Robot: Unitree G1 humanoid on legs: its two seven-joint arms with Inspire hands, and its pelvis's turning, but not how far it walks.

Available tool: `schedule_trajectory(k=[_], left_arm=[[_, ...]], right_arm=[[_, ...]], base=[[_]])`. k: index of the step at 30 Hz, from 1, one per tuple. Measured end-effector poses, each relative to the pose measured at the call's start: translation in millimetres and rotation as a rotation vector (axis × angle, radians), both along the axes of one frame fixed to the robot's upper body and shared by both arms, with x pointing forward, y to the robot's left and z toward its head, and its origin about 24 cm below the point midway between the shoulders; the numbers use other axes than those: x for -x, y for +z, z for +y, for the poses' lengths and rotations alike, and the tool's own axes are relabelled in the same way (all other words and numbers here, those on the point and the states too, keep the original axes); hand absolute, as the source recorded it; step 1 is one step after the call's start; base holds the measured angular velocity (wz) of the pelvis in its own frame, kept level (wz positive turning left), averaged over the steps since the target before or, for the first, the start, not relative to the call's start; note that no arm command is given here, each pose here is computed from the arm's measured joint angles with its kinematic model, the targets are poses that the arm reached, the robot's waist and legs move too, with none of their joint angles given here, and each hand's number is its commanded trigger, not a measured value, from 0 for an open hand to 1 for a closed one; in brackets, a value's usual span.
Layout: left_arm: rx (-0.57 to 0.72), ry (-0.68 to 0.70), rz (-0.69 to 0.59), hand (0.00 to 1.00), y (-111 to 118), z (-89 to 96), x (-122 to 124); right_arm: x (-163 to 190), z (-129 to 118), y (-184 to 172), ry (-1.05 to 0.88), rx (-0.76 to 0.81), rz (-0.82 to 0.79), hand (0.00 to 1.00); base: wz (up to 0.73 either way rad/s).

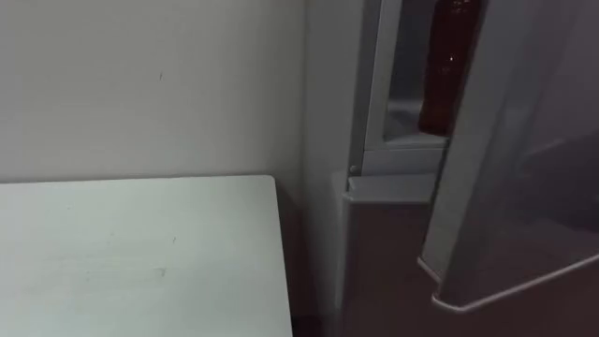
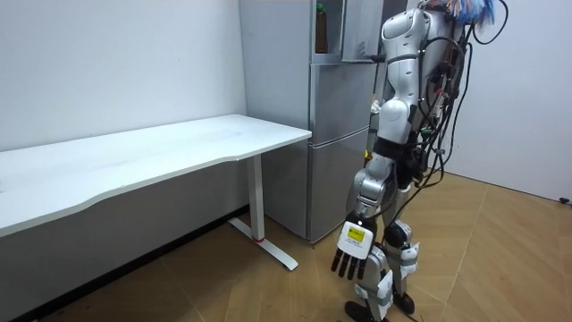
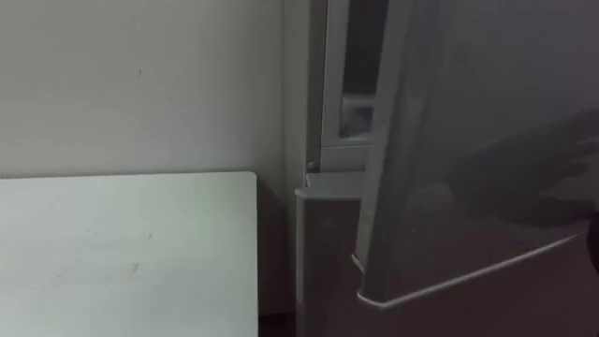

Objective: Put the bottle in the upper fridge

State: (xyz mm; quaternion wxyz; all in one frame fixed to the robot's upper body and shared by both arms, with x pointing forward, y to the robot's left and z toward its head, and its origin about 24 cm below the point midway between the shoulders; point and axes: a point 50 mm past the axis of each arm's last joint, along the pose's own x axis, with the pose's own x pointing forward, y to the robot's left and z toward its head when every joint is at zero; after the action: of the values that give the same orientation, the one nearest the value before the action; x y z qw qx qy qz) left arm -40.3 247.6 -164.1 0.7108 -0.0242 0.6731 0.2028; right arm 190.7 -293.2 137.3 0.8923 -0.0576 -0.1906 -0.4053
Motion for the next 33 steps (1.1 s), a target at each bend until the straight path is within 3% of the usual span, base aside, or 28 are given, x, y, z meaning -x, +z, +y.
schedule_trajectory(k=[21, 33], left_arm=[[0.038, -0.035, 0.026, 0.0, -3.0, -11.4, 0.3], [0.049, -0.095, 0.023, 0.0, -4.3, -14.2, -7.1]], right_arm=[[-26.7, 38.2, -5.0, 0.291, -0.005, 0.056, 0.0], [-30.2, 45.4, -6.0, 0.312, 0.024, 0.072, 0.0]], base=[[0.0], [0.01]])
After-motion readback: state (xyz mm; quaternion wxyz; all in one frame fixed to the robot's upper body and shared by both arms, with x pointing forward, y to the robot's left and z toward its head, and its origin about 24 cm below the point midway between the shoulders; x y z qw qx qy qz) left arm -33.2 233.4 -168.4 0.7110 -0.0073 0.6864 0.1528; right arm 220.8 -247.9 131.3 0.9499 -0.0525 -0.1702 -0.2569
